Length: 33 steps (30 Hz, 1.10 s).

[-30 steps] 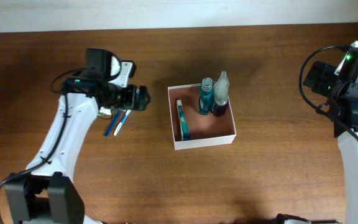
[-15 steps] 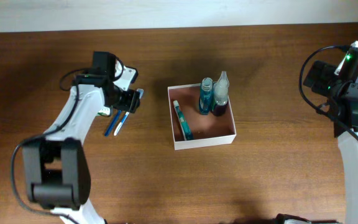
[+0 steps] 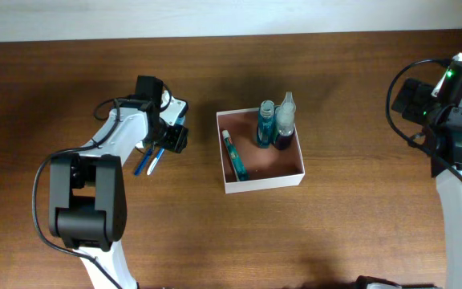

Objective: Pack container
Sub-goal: 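Move the left gripper back over the blue toothbrush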

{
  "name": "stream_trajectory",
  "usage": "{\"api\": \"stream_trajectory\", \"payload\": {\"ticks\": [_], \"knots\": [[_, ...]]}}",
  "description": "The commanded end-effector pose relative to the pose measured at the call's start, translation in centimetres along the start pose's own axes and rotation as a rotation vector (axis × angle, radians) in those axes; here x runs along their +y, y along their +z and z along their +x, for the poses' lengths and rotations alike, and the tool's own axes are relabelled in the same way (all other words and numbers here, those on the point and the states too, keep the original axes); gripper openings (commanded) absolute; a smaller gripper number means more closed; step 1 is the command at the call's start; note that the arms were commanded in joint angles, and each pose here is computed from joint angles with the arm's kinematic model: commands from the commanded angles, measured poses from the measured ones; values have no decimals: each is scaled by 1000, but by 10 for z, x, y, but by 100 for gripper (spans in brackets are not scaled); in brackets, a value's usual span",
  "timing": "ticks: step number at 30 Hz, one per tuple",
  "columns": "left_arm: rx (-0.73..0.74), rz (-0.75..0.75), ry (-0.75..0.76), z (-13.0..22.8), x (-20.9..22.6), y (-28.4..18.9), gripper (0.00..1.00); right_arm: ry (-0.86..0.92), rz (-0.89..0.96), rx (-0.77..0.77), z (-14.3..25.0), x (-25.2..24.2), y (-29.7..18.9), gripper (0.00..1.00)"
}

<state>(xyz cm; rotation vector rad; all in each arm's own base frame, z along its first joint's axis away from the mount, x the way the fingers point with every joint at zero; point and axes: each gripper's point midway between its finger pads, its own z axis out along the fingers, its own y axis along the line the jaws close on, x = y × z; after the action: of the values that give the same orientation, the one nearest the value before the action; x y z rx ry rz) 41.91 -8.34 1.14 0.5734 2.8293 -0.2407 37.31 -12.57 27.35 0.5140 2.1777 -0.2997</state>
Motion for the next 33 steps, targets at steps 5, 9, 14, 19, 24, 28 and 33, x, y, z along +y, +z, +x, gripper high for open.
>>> {"api": "stream_trajectory", "payload": {"ticks": [5,9,14,19,24,28,33], "knots": [[-9,-11,25,-3,3,2,55,12,1,-26,-9,-3,-6,99],[-7,-10,24,-3,3,2,48,12,1,-26,-9,-3,-6,99],[-5,-12,24,-2,4,3,47,12,1,-26,-9,-3,-6,99],[28,-68,21,6,14,7,46,12,1,-26,-9,-3,-6,99],[56,-62,17,13,14,16,45,12,1,-26,-9,-3,-6,98],[74,-57,14,17,14,24,44,12,1,-26,-9,-3,-6,99],[83,-55,13,18,15,28,31,12,1,-26,-9,-3,-6,99]]}}
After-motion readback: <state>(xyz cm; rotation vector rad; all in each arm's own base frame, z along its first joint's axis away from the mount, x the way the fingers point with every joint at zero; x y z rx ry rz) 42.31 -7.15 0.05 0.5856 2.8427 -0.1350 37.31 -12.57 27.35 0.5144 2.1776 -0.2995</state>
